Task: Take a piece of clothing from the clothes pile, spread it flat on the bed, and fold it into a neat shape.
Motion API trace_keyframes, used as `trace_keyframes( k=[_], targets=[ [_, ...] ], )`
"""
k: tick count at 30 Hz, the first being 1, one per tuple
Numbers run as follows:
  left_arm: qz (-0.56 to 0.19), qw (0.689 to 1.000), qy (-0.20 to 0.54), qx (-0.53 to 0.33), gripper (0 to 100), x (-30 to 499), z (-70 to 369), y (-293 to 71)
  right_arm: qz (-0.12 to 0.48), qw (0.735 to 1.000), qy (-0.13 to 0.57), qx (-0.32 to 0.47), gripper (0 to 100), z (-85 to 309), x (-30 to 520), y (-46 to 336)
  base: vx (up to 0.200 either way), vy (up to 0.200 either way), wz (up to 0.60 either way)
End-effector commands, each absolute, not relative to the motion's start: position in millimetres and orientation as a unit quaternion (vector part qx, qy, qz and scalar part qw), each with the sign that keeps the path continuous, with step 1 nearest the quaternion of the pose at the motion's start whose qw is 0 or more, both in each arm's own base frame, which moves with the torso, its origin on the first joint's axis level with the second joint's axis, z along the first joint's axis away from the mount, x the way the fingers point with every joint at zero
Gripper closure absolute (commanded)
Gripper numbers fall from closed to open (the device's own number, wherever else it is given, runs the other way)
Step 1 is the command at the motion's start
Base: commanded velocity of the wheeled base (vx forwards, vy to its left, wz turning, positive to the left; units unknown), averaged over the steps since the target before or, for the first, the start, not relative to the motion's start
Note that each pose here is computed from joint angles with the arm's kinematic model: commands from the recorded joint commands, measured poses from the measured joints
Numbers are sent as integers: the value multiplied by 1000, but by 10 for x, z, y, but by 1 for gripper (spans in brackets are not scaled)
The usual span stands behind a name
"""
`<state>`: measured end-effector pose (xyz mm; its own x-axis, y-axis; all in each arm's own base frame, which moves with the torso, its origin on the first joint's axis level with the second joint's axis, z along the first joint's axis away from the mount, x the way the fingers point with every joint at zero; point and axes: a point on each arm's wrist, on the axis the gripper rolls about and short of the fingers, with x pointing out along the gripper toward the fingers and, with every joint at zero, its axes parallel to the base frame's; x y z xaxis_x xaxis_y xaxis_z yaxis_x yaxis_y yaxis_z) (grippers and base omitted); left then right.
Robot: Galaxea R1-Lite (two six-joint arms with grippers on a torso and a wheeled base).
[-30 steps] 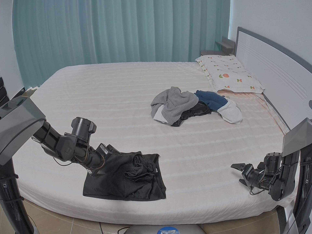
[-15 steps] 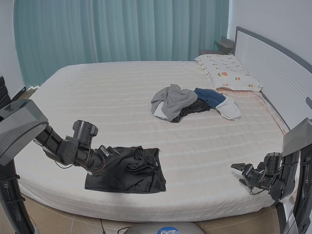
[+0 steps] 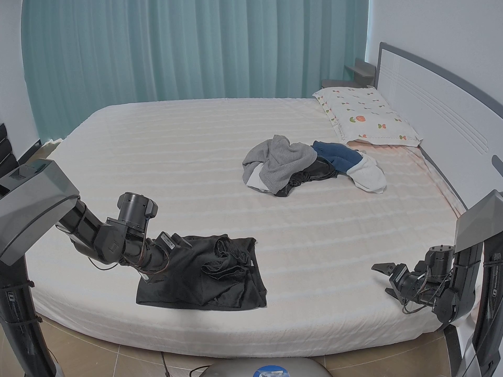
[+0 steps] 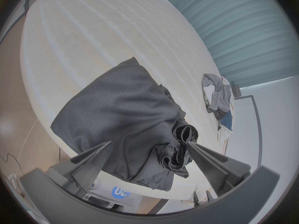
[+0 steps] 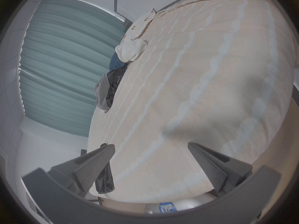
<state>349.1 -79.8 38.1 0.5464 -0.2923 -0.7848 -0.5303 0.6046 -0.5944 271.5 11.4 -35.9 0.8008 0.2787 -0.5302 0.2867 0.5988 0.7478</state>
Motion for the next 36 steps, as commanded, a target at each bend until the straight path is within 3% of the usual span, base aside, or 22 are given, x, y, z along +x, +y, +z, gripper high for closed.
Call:
trace_keyframes(
  k=[1, 9, 18, 21, 26, 30, 36],
  targets=[
    [83, 762, 466, -442, 0, 3511, 375, -743, 6, 840, 310, 445, 0, -330, 2725, 146, 0, 200, 0],
    [90, 761, 463, -446, 0, 3520, 366, -678, 6, 863, 301, 405, 0, -311, 2732, 388, 0, 200, 0],
    [89, 761, 465, -444, 0, 3509, 357, -682, 51, 922, 271, 273, 0, -137, 2740, 879, 0, 200, 0],
    [89, 761, 466, -443, 0, 3509, 351, -687, 58, 930, 269, 243, 0, -42, 2797, 1041, 0, 200, 0],
    [88, 762, 466, -441, 0, 3507, 349, -686, 87, 931, 269, 232, 0, 279, 2851, 1334, 0, 200, 0],
    [91, 764, 466, -438, 0, 3506, 338, -696, 103, 926, 292, 216, 0, 438, 2861, 1584, 0, 0, 0],
    [93, 763, 467, -437, 0, 3508, 321, -695, 92, 928, 306, 191, 0, 417, 2953, 1857, 0, 0, 0]
  ],
)
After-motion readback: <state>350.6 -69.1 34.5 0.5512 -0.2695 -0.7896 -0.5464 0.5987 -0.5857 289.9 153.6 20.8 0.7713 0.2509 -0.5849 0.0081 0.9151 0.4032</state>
